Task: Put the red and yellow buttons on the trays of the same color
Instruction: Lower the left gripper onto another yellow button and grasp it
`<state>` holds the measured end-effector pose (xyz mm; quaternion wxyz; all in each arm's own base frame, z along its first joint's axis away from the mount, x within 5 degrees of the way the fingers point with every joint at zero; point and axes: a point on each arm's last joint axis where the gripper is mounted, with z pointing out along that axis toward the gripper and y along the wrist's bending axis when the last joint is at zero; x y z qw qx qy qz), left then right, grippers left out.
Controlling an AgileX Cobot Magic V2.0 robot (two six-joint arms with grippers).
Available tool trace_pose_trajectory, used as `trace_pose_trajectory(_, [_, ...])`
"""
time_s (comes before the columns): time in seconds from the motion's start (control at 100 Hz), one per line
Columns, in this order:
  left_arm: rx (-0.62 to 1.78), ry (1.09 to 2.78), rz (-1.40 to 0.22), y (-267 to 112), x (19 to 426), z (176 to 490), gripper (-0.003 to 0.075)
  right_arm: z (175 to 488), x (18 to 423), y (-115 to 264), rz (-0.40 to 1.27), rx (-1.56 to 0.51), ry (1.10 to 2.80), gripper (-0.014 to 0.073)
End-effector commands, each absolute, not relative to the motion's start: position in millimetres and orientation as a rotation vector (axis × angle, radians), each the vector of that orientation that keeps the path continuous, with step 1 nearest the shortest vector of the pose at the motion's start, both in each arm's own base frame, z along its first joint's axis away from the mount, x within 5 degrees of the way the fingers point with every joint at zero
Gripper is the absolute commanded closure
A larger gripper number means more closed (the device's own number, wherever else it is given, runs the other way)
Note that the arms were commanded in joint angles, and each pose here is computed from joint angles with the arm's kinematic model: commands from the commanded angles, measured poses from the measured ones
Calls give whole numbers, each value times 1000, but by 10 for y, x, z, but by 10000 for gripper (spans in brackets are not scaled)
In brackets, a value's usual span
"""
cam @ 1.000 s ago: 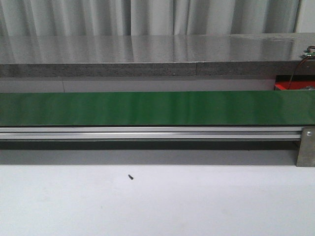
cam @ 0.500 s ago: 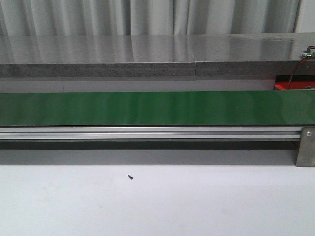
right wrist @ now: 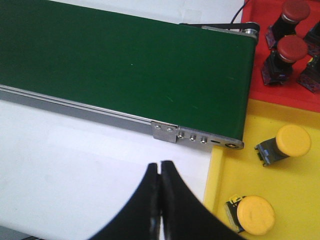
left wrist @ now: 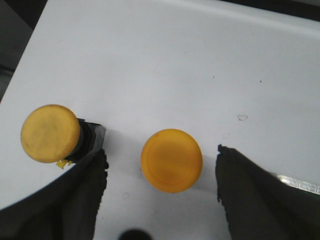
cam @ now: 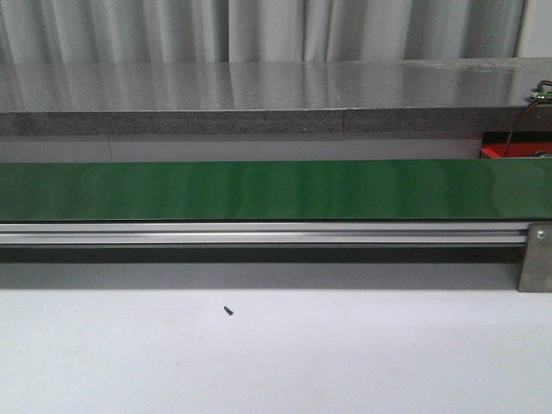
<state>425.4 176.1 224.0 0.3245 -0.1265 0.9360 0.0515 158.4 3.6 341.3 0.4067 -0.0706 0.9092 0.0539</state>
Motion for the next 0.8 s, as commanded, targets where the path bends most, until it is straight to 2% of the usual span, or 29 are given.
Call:
trace_pose_trajectory(0.0, [-331, 2289, 175, 1775, 4275, 2640, 278, 3535, 1590, 37, 124, -171, 2215, 663])
trace_pose_trajectory(0.3, [-340, 2252, 172, 1785, 4324, 2639, 278, 3535, 1590, 37, 124, -170, 2215, 663])
trace_pose_trajectory(0.79, [-287, 2339, 154, 1716, 4538, 2391, 278, 3537, 1592, 36, 123, -170, 2212, 663])
